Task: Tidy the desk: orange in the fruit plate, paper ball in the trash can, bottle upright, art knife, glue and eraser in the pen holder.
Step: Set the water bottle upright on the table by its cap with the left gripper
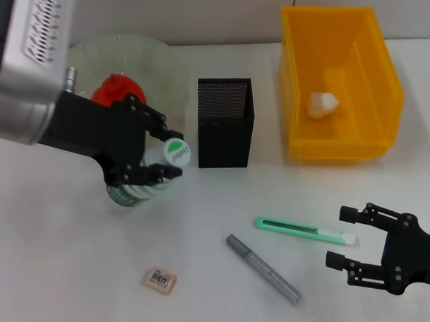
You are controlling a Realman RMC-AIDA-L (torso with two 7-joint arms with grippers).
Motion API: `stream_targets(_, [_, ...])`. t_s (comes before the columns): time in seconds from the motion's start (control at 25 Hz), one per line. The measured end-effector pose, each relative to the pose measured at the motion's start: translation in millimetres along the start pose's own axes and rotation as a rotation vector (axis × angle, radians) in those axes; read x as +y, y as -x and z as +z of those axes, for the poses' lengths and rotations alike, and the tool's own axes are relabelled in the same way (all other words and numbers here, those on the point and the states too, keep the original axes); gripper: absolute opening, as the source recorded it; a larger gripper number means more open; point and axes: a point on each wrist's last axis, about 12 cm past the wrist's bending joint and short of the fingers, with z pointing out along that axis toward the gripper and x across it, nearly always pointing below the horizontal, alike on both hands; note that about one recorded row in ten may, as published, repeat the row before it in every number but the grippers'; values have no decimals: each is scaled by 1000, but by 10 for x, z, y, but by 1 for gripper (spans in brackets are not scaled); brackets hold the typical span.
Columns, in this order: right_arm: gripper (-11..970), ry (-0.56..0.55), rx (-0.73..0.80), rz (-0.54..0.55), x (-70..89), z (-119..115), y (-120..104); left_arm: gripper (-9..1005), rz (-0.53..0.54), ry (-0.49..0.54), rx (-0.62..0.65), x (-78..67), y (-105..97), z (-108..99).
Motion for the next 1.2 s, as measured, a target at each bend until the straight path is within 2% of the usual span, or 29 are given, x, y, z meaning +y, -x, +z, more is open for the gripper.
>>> stream_targets(0.64, [817,9,-5,-8,-26,37,32,433,-254,167,-114,-89,-334,-356])
stream_targets(1.2, [817,13,-5,-3,-22,49,32,422,-356,208,-135,-106,-429,-446])
